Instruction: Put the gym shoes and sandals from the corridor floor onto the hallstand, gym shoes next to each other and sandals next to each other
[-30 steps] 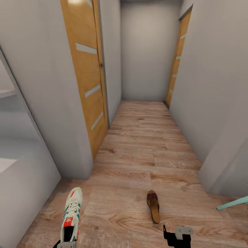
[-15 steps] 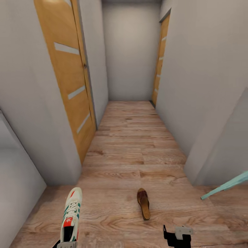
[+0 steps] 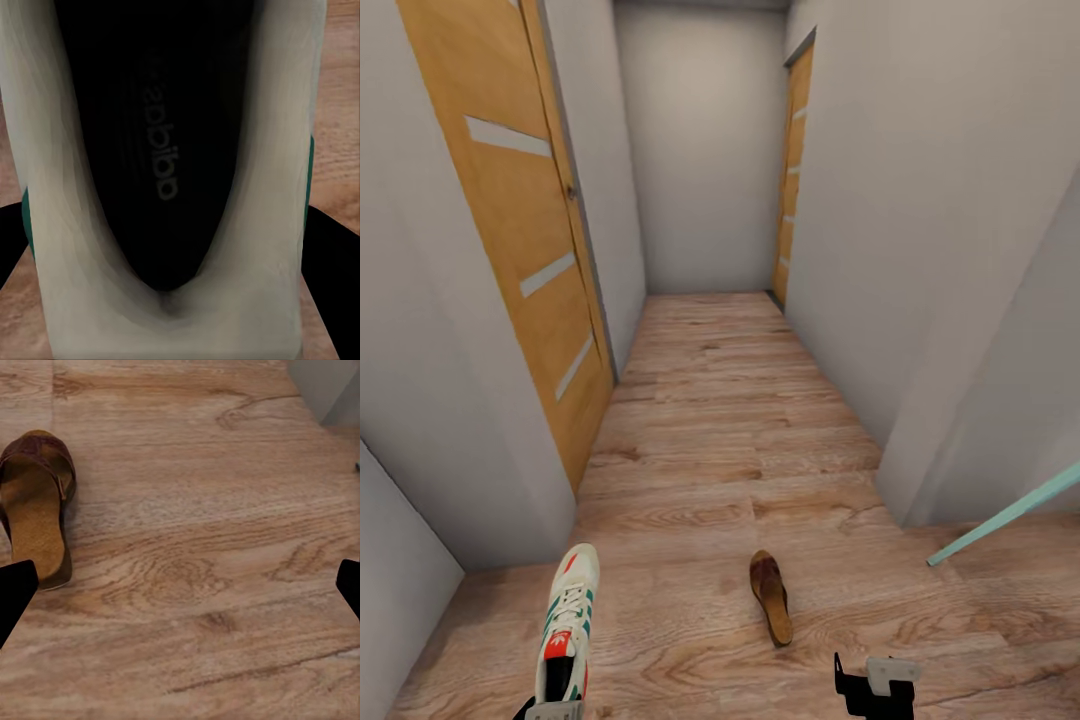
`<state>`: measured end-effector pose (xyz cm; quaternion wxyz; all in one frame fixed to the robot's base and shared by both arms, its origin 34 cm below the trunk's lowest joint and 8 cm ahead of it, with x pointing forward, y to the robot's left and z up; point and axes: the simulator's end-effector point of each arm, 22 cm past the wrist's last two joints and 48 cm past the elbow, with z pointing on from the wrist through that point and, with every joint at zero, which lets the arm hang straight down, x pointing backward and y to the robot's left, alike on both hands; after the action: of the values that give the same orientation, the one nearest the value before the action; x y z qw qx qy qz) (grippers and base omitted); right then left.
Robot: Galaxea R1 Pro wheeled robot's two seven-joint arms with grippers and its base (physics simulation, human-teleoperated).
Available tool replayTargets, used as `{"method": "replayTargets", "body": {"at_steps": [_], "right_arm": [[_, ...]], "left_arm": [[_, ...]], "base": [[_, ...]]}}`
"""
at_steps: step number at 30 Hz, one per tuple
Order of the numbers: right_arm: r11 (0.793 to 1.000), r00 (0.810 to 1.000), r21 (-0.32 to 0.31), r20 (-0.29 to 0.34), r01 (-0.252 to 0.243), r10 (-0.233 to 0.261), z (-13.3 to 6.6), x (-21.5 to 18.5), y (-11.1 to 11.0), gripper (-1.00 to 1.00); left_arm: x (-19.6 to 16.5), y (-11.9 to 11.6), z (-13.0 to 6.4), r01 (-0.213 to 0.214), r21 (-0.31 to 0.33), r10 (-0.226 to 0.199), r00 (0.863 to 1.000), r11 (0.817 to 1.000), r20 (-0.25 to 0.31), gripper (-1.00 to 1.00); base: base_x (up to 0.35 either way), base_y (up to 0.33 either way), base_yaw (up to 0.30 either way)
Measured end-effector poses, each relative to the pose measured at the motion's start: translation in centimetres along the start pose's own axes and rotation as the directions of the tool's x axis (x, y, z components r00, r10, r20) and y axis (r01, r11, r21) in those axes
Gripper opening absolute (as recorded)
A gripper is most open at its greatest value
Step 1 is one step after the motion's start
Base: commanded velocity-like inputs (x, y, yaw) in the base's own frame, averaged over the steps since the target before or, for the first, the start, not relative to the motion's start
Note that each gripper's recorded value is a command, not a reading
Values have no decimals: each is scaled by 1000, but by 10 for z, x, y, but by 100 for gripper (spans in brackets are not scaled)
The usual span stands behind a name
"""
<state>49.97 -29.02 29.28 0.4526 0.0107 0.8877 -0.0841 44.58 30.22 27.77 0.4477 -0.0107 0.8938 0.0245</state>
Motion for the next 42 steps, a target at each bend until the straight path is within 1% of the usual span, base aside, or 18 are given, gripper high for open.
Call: {"method": "replayTargets", "body": {"at_steps": [7, 18, 31, 36, 38, 42], "right_arm": [[1000, 1000, -4, 1, -3, 3, 0, -1, 3, 100], [1000, 1000, -3, 0, -2, 2, 0, 0, 3, 100], [1000, 1000, 0, 0, -2, 2, 0, 0, 1, 100], [1000, 1000, -2, 0, -1, 1, 0, 0, 1, 100], [1000, 1000, -2, 0, 0, 0, 0, 0, 1, 100], [1000, 1000, -2, 0, -1, 1, 0, 0, 1, 100]], "left_arm": [[0, 0, 0, 0, 0, 0, 1000, 1000, 0, -100], [0, 0, 0, 0, 0, 0, 1000, 1000, 0, -100], [0, 0, 0, 0, 0, 0, 1000, 1000, 0, -100], [0, 0, 0, -1, 0, 1, 1000, 1000, 1, -100], [0, 1, 0, 4, -4, -4, 1000, 1000, 1, -100], [0, 0, 0, 0, 0, 0, 1000, 1000, 0, -100]], "base": [[50, 13, -6], [240, 0, 0], [25, 5, 0], [84, 225, -38], [20, 54, -33], [8, 22, -13]]}}
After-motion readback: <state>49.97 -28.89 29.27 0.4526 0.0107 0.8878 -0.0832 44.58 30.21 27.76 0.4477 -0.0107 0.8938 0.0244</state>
